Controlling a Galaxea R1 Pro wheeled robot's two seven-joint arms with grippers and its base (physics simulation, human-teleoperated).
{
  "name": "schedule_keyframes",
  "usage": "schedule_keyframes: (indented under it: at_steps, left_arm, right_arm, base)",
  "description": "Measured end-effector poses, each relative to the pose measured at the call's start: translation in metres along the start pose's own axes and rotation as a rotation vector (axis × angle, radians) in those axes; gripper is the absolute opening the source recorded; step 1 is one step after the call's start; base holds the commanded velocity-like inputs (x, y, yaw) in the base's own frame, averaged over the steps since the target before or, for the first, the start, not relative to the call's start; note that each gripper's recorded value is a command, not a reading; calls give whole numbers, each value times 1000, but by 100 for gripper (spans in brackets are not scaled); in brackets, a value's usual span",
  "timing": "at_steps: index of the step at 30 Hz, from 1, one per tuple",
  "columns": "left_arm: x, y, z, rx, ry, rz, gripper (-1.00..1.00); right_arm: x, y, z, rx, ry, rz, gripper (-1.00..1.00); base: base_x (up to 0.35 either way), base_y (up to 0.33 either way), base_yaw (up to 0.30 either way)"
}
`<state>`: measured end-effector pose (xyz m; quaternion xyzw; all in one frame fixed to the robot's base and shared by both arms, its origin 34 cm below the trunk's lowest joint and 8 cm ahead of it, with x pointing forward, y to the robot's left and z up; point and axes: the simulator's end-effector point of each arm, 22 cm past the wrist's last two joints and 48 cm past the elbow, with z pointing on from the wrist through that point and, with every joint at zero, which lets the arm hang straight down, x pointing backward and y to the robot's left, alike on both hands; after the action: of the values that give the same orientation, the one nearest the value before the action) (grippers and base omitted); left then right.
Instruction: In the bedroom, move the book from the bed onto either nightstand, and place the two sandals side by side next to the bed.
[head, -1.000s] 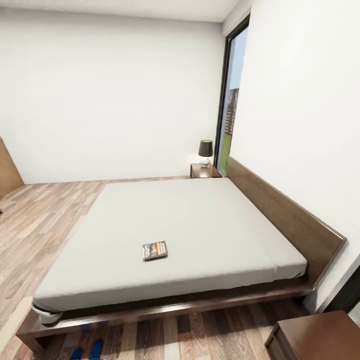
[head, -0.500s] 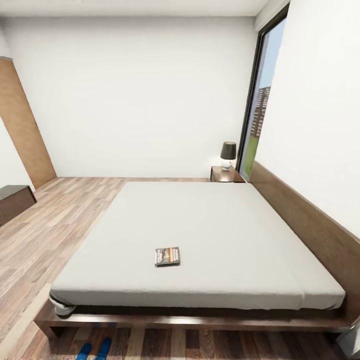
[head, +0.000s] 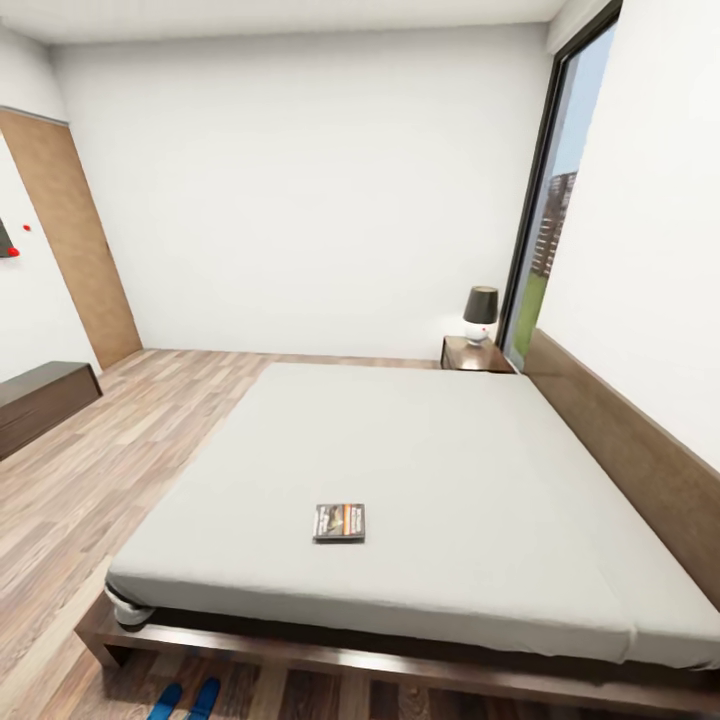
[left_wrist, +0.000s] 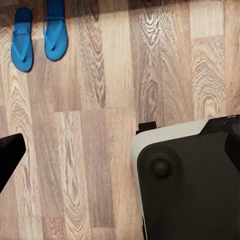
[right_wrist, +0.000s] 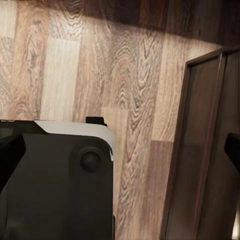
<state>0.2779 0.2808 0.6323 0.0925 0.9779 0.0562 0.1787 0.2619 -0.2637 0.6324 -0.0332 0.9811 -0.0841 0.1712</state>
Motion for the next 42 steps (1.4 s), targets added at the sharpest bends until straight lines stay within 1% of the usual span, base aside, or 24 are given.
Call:
schedule_keyframes:
  at_steps: [15,22,35,42]
  left_arm:
    - [0,1,0,-1,0,2,100]
    - [0,1,0,-2,-1,3,100]
    - [-3,1,0,-2,-8,3,100]
    - [-4,1,0,-3,-10,2,100]
  right_arm:
    - [0,-2,0,3,0,0,100]
    - [0,-3,0,4,-1,2,100]
    - [-2,-2,0,4,-4,3,100]
    - [-3,-1,0,2,-9,3,100]
  base:
    - [10,-16,-5]
    - [1,-1,-193]
    - [1,0,-262]
    - [140,0,-111]
